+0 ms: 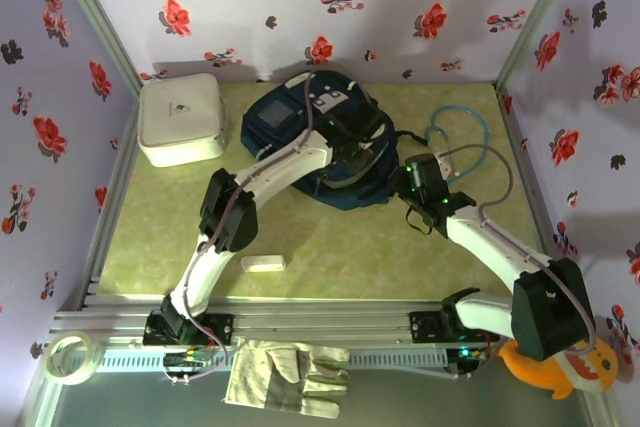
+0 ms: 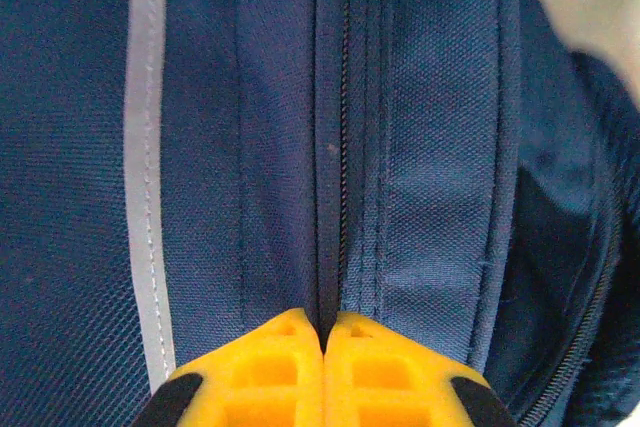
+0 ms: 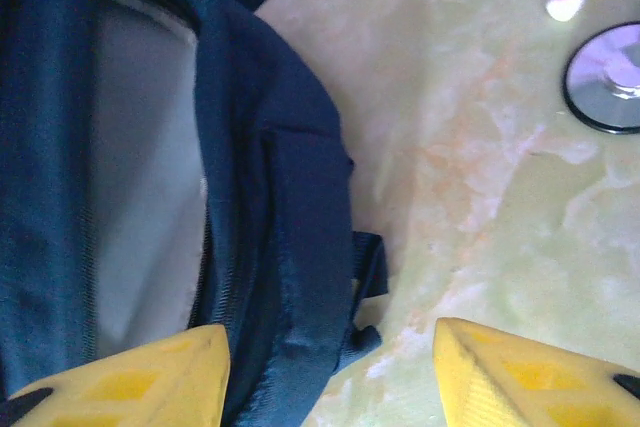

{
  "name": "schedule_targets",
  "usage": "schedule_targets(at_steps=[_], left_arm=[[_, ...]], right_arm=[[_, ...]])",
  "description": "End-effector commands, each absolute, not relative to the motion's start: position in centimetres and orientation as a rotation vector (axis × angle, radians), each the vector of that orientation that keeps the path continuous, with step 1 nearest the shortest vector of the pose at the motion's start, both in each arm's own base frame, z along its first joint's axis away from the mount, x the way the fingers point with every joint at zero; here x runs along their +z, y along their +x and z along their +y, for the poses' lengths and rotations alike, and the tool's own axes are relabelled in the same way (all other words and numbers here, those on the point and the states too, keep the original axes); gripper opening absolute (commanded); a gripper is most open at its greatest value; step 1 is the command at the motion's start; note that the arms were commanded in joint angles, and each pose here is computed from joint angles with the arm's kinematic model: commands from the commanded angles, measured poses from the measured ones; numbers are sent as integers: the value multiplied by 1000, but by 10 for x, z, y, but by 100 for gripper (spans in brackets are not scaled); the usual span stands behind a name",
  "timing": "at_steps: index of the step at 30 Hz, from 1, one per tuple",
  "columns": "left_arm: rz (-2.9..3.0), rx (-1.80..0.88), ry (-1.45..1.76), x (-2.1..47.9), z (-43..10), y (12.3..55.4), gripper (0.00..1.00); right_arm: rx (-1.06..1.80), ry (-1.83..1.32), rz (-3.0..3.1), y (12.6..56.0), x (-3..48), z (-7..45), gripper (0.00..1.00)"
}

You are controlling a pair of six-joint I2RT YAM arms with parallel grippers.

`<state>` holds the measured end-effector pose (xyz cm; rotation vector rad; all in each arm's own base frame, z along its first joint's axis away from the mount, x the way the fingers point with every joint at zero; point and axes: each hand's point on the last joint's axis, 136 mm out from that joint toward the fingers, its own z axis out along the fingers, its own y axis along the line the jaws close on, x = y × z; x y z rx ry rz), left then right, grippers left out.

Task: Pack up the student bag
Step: Zip the student bag at the top-center of the table.

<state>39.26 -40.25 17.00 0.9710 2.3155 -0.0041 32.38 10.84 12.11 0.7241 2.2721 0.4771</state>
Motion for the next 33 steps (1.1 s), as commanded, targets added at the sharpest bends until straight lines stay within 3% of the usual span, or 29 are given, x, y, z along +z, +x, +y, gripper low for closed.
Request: schedule_targets(at_steps=[1,7,14,20,27,33], left_arm=[[2168,-255,786,271,-413,399,0],[2183,-447,705,292,-424,398,0],[2249,-547,660,279,-429,403,0],[2308,-629,608,269,-431,409,0],[2377,-752,529,256,-432,416,0],[2392,-802,497,253,-433,420,0]], right_arm=[[539,582,2231,328,140,122,54],[541,320,2232,323,153,159,50],[514,46,2274,322,142,215,44],[667,-94,2197,329,146,263,37],[753,-97,2087,340,151,279,31],[796,-89,2028,336,159,277,34]])
